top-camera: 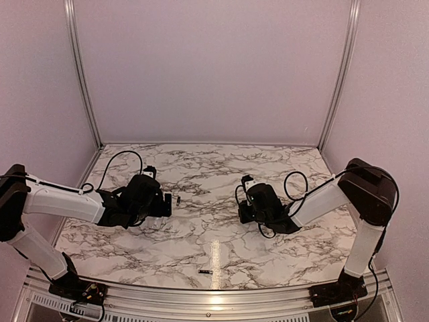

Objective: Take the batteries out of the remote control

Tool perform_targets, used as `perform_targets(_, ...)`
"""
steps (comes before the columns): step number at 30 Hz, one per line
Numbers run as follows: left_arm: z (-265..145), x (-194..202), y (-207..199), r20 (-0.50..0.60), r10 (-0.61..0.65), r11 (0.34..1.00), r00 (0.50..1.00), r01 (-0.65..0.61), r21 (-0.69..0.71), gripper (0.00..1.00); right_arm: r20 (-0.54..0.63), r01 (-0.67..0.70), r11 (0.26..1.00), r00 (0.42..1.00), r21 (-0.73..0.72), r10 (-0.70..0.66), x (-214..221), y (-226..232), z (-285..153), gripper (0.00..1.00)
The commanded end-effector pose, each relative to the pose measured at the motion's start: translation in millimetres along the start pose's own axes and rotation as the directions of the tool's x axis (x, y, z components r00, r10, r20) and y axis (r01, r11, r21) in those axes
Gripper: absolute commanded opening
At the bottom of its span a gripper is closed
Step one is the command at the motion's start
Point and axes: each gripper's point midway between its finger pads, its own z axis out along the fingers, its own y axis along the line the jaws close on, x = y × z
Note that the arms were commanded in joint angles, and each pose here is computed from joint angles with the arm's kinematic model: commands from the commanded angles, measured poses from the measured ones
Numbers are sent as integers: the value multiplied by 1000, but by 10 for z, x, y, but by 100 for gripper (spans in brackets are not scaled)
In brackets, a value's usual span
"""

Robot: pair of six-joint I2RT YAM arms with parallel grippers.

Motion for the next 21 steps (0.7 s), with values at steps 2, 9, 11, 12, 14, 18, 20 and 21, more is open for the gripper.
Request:
perform_targets(2, 25, 27, 36, 8, 7, 1000, 1000, -7, -6, 99, -76, -3, 1000, 997, -13, 2, 291, -34, 25, 14)
perform_targets(9, 31, 32, 24, 6, 6, 1000, 1000, -6, 0, 99, -90, -3, 1000, 996, -26, 1, 353, -22, 24, 22)
perform_targets(11, 30, 25, 19, 7, 6, 1000, 1000, -6, 2, 99, -92, -4, 1000, 996, -27, 2, 353, -23, 21, 22)
perform_targets(12, 30, 32, 18, 6, 8, 1000, 1000, -8, 2, 99, -91, -5, 1000, 996, -28, 2, 351, -20, 22, 22)
perform_targets(14, 29, 32, 19, 6, 8, 1000, 1000, -8, 2, 99, -92, -2, 1000, 996, -28, -1, 343, -19, 18, 22)
perform_targets(18, 30, 26, 18, 7, 11, 1000, 1000, -11, 2, 99, -88, 3, 1000, 996, -28, -5, 303, -13, 4, 25)
perform_targets(20, 33, 23, 18, 7, 12, 1000, 1000, -12, 1, 99, -81, 5, 999, 997, -33, -8, 258, 2, -9, 29)
perform_targets(21, 32, 27, 20, 6, 13, 1000, 1000, -13, 1, 99, -79, 7, 999, 997, -35, -10, 237, 8, -17, 31)
